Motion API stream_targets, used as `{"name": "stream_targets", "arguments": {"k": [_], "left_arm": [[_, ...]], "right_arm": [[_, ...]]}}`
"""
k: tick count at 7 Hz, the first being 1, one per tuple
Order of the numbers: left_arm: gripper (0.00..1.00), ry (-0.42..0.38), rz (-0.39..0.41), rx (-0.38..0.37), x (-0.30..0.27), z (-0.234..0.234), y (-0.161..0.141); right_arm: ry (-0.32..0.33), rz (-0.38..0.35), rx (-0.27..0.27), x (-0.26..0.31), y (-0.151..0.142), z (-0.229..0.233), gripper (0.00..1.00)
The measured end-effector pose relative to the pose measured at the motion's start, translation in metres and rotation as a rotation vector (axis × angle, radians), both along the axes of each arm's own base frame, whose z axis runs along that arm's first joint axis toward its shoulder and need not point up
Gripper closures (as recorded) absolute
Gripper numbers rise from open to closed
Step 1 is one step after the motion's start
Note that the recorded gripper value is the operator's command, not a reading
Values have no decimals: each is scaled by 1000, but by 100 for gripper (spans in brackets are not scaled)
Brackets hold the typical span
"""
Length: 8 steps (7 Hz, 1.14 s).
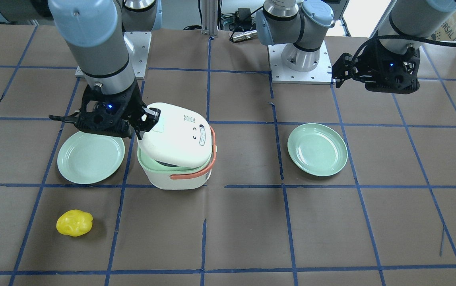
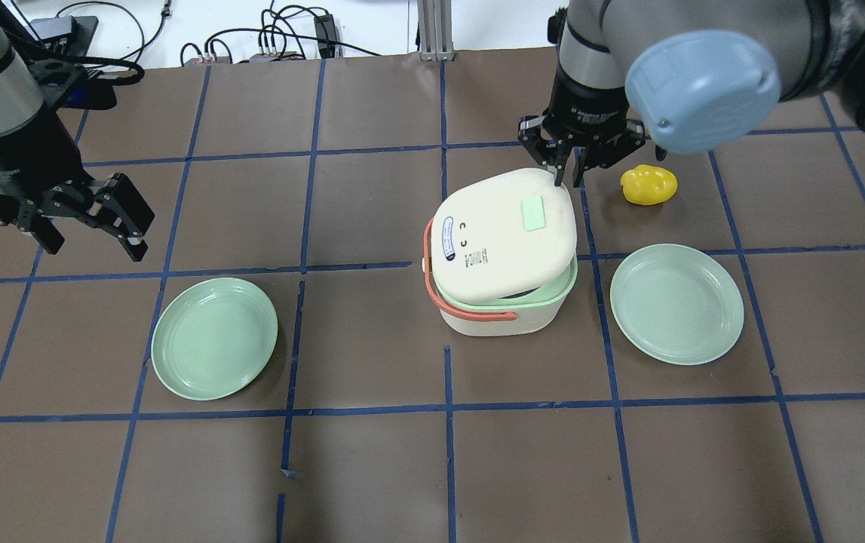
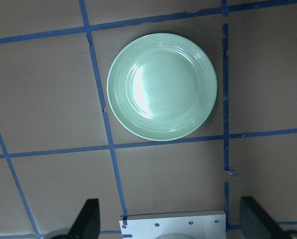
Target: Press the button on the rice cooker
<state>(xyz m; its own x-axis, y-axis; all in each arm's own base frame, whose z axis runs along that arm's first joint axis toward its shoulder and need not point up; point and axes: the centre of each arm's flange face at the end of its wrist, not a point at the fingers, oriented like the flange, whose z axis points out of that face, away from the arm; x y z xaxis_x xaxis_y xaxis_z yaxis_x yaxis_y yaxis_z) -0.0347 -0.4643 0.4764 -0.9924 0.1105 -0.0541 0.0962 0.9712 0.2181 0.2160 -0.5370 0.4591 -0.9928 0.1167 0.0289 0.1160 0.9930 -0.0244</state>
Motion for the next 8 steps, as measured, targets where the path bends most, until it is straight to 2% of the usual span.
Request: {"name": "stream_targets", "arguments": {"k": [2, 3, 5, 8], "left_arm": [[0, 0, 0, 0, 0, 0, 0], [0, 0, 0, 0, 0, 0, 0], [0, 0, 0, 0, 0, 0, 0], [0, 0, 0, 0, 0, 0, 0]], "right_arm": [[34, 41, 11, -31, -8, 55, 0], [28, 43, 35, -57, -12, 62, 0], [4, 26, 65, -89, -19, 59, 0], [-10, 21, 93, -90, -16, 45, 0]]}}
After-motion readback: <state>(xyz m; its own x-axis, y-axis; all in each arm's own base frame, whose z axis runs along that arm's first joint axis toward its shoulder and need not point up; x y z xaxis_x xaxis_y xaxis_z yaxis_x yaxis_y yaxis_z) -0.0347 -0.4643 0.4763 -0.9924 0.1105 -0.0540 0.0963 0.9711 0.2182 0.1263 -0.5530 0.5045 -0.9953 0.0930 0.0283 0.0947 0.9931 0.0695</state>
